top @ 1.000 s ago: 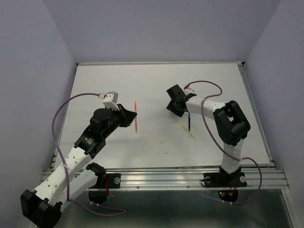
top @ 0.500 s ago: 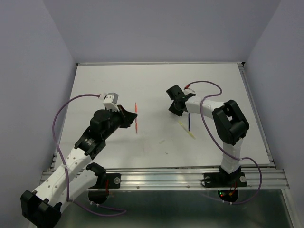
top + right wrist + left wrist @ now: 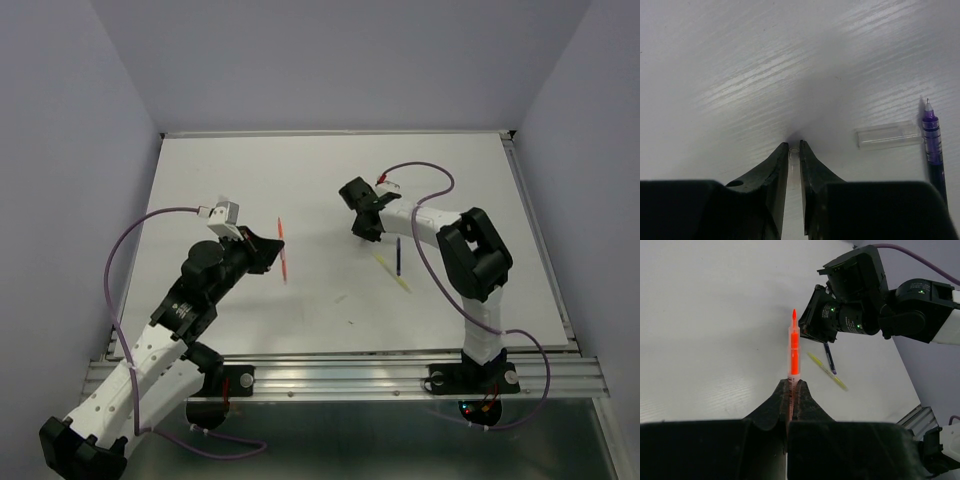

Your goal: Insert the pens into the pen caps

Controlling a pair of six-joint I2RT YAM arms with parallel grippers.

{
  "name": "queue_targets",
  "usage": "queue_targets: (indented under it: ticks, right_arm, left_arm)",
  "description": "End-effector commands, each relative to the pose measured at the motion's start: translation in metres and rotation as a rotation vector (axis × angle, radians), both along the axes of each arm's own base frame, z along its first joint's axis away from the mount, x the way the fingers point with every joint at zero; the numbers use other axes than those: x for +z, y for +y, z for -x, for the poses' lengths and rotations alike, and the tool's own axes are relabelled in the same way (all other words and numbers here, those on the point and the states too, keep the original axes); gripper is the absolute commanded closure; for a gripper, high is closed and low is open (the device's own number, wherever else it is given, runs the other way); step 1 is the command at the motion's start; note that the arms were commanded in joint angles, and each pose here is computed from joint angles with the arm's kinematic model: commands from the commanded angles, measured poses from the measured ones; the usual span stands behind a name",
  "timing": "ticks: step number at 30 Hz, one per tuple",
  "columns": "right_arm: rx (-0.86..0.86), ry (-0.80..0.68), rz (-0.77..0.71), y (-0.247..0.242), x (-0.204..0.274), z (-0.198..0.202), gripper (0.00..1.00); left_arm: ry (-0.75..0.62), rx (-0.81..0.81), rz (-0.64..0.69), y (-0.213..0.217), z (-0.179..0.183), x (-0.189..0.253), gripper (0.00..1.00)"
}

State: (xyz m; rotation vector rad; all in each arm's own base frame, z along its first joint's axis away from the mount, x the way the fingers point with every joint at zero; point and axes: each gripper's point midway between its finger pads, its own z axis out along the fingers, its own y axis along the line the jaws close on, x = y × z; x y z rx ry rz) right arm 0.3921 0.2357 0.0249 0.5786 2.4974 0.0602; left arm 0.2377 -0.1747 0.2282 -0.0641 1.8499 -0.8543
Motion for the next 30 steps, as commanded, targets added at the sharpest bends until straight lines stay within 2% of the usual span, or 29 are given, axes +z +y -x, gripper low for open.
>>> queue_targets:
  ticks: [1,2,6,12,15,18,21,26,30]
  right_arm:
    - [0.017,0.055,0.043,0.003,-0.025,0.011,0.82]
    - [0.015,0.049,0.046,0.003,-0.024,0.010,0.82]
    - [0.056,0.003,0.002,0.017,-0.010,0.003,0.99]
    - [0.119,-0.126,-0.085,0.036,0.023,-0.010,0.99]
    - [0.189,-0.279,-0.172,0.051,0.058,-0.023,0.99]
    - [0.283,-0.385,-0.187,0.053,0.087,-0.022,0.99]
    - [0.390,-0.586,-0.276,0.067,0.137,-0.024,0.99]
    - [0.522,-0.761,-0.310,0.072,0.186,-0.011,0.99]
    - [0.668,-0.943,-0.348,0.080,0.235,0.006,0.99]
  left_arm:
    - [-0.026,0.021,0.029,0.002,0.000,0.006,1.00]
    - [-0.024,0.021,0.029,0.002,0.000,0.006,1.00]
    - [-0.011,0.018,0.024,0.001,0.000,0.003,1.00]
    - [-0.003,0.011,0.022,-0.001,-0.001,0.002,1.00]
    - [-0.003,-0.009,0.011,-0.004,-0.002,0.002,1.00]
    - [-0.004,-0.048,0.015,-0.011,-0.001,0.005,1.00]
    - [-0.024,-0.120,0.012,-0.022,0.003,0.009,1.00]
    - [-0.048,-0.216,0.028,-0.035,0.012,0.014,1.00]
    - [-0.083,-0.404,0.078,-0.058,0.032,0.019,1.00]
